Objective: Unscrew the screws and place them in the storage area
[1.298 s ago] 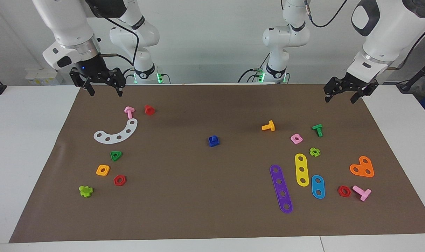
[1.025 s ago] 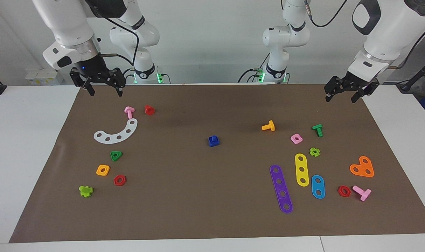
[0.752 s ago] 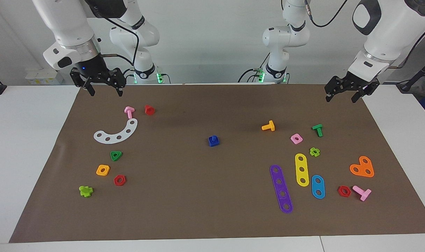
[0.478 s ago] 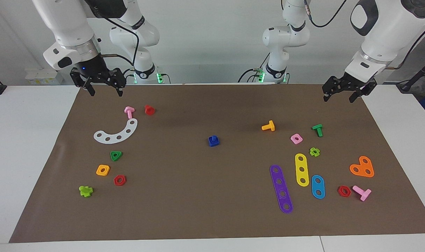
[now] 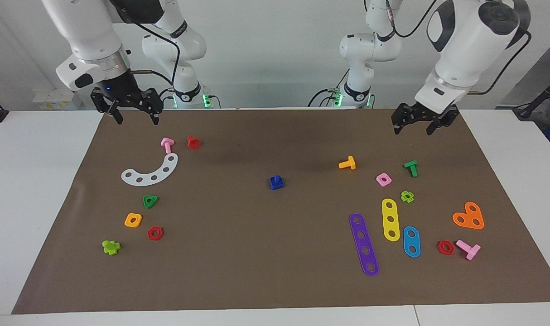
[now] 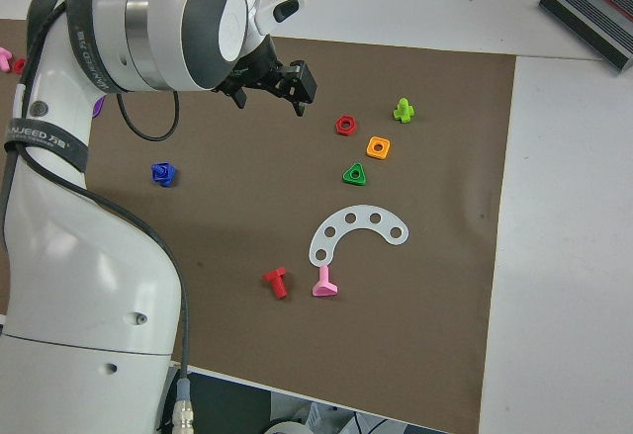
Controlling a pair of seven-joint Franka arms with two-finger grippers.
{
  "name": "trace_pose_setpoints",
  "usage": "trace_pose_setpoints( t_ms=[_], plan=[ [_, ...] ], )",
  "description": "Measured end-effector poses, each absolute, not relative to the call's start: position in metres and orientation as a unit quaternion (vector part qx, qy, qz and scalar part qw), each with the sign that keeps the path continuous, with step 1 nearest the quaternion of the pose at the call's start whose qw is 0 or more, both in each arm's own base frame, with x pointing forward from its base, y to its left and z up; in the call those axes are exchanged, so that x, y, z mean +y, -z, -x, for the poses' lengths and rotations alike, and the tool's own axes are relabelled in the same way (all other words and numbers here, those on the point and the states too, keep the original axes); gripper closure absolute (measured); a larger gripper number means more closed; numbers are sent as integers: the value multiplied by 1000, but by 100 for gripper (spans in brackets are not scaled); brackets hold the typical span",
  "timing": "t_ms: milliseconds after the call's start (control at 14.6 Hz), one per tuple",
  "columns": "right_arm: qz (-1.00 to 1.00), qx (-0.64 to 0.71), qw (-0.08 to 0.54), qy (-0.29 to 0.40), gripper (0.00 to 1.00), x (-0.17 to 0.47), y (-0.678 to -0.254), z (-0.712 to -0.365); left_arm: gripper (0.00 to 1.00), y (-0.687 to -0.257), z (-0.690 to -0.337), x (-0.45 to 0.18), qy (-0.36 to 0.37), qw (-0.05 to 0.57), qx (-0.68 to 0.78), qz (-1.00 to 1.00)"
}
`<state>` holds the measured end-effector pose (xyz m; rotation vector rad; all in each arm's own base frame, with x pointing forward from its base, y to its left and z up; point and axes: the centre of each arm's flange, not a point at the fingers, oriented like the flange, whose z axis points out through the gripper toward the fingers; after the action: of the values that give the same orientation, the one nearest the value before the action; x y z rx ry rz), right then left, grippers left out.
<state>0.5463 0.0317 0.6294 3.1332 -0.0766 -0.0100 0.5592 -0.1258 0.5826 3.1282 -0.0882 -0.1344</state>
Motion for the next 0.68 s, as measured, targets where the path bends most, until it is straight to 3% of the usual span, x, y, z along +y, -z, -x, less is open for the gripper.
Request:
trace_pose_setpoints(
  t_ms=[410, 683],
  plan=[
    [-1000, -25, 4, 3, 0, 31, -629, -546, 8, -512, -559, -284, 6, 40, 87, -995],
    [-1000, -25, 4, 3, 0, 31, -629, -546, 9, -476, -551, -349, -4, 82, 134, -988]
  ],
)
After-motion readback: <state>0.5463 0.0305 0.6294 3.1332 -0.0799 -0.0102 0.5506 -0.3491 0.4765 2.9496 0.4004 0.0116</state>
